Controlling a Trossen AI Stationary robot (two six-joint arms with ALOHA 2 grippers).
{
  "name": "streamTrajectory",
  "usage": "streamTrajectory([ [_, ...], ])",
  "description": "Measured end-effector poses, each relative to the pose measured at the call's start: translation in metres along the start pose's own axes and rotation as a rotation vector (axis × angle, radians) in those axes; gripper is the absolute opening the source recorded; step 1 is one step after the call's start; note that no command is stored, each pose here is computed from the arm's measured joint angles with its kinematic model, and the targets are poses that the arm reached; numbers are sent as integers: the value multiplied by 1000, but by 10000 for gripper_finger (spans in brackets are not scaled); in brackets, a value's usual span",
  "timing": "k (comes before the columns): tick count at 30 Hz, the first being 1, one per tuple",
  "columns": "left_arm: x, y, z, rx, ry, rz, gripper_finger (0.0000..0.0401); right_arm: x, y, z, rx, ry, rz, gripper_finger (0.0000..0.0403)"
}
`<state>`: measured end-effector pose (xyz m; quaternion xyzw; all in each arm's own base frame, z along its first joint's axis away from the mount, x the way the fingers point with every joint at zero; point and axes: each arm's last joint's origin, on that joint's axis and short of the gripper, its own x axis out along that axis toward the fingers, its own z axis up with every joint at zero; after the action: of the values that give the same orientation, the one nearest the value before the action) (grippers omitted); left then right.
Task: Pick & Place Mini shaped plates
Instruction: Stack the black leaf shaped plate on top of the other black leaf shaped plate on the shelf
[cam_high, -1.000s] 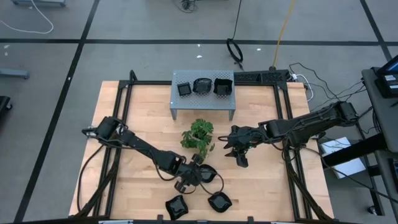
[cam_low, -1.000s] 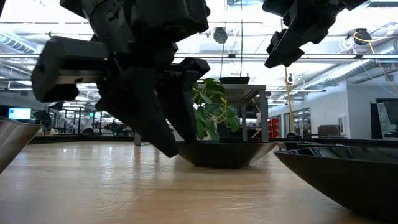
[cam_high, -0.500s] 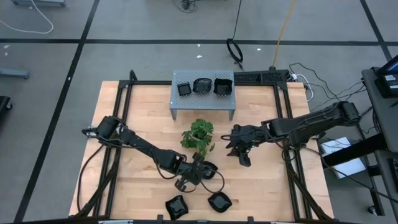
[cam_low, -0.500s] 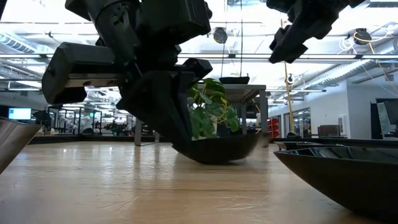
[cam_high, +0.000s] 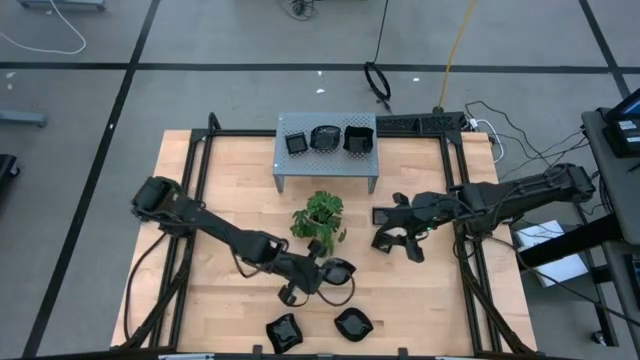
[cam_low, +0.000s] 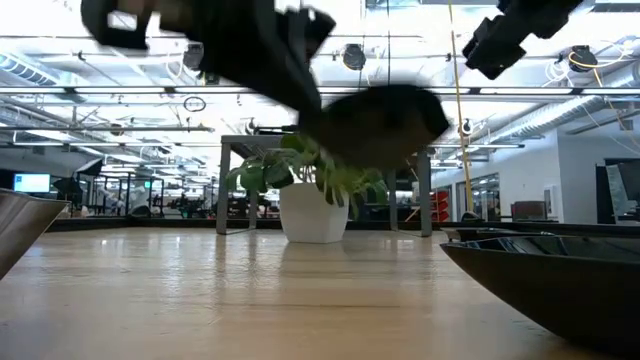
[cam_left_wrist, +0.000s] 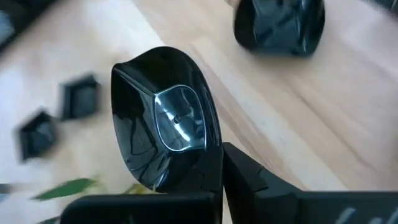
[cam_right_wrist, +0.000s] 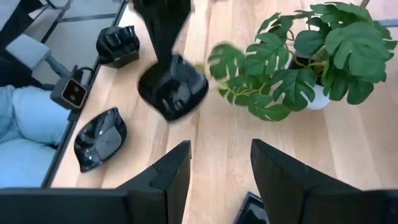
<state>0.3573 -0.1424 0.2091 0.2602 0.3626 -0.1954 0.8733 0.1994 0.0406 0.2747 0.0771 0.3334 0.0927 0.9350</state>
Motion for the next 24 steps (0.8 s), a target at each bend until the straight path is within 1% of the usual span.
streamTrajectory([
  [2,-14,4,6,-5,-36,36,5,-2,-1,-11,-14,-9,-4,155],
  [7,-57,21,16,-30,-105,174,6,-1,-4,-40,-20,-78,-40,155],
  [10,-79,34,18,-30,-131,268,5,3,-7,-58,-25,-125,-41,155],
  [13,-96,50,15,-22,-129,363,4,8,-11,-73,-41,-176,-34,155],
  [16,-106,71,6,-13,-100,443,9,12,-14,-87,-62,-228,-27,155],
  [18,-108,87,-2,-21,-74,484,7,14,-16,-95,-79,-263,-22,155],
  [21,-109,114,-19,-70,-20,538,3,17,-19,-106,-107,-318,-16,155],
  [24,-110,140,-38,-131,31,597,9,19,-21,-116,-131,-371,-11,155],
])
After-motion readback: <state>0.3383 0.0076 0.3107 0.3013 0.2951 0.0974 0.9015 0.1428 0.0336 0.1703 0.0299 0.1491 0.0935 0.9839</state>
